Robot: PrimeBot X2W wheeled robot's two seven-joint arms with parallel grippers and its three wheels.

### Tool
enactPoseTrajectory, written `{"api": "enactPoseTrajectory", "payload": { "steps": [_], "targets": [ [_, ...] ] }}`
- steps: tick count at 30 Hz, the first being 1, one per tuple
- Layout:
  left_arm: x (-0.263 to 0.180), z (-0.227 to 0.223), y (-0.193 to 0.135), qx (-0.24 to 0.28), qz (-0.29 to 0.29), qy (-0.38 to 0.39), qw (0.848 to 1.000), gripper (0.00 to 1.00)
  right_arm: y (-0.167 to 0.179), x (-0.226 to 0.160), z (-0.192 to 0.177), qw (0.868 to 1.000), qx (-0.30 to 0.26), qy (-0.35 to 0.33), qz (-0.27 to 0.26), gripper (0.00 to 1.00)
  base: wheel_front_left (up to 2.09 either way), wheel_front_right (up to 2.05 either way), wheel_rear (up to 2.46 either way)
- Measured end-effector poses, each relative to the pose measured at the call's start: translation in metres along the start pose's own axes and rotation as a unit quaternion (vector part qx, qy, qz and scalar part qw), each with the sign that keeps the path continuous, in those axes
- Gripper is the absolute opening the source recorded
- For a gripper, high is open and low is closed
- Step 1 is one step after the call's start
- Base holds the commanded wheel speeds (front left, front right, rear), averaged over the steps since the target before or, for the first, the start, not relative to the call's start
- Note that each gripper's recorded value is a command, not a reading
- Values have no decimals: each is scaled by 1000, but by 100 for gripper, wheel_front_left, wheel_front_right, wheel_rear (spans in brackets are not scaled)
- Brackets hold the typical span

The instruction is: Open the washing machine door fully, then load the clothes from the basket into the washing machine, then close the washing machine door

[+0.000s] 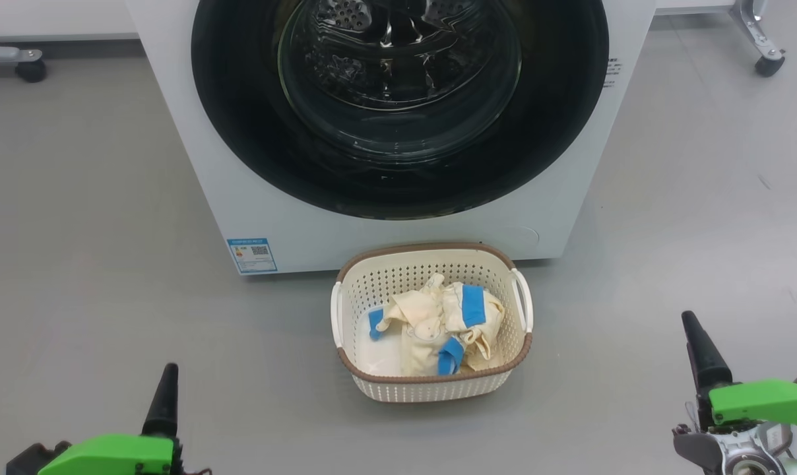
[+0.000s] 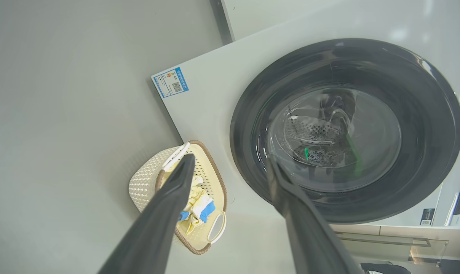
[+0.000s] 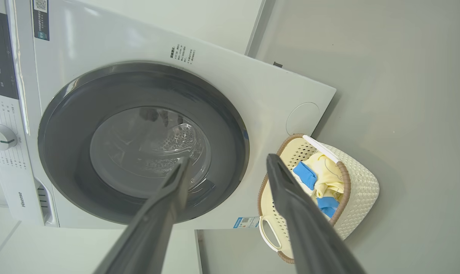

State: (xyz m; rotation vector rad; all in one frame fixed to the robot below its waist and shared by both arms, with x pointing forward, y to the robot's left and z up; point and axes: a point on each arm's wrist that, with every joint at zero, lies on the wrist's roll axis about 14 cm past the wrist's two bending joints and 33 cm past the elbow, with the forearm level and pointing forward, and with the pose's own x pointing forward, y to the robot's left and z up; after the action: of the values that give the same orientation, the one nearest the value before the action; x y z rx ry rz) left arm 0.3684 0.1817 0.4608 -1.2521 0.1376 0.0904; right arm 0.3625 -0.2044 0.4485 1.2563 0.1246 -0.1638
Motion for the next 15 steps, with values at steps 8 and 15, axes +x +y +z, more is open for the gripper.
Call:
{"api": "enactPoseTrajectory", "payload": {
  "steps": [8,15],
  "targets": [
    [1,-1,-8,101,-11,-2,995,100,1,1,-1,996,-93,2,1,100,0,0,0],
    [1,-5,-14,169,-19,2,985,100,6,3,-1,984,-175,1,9,100,0,0,0]
  ]
}}
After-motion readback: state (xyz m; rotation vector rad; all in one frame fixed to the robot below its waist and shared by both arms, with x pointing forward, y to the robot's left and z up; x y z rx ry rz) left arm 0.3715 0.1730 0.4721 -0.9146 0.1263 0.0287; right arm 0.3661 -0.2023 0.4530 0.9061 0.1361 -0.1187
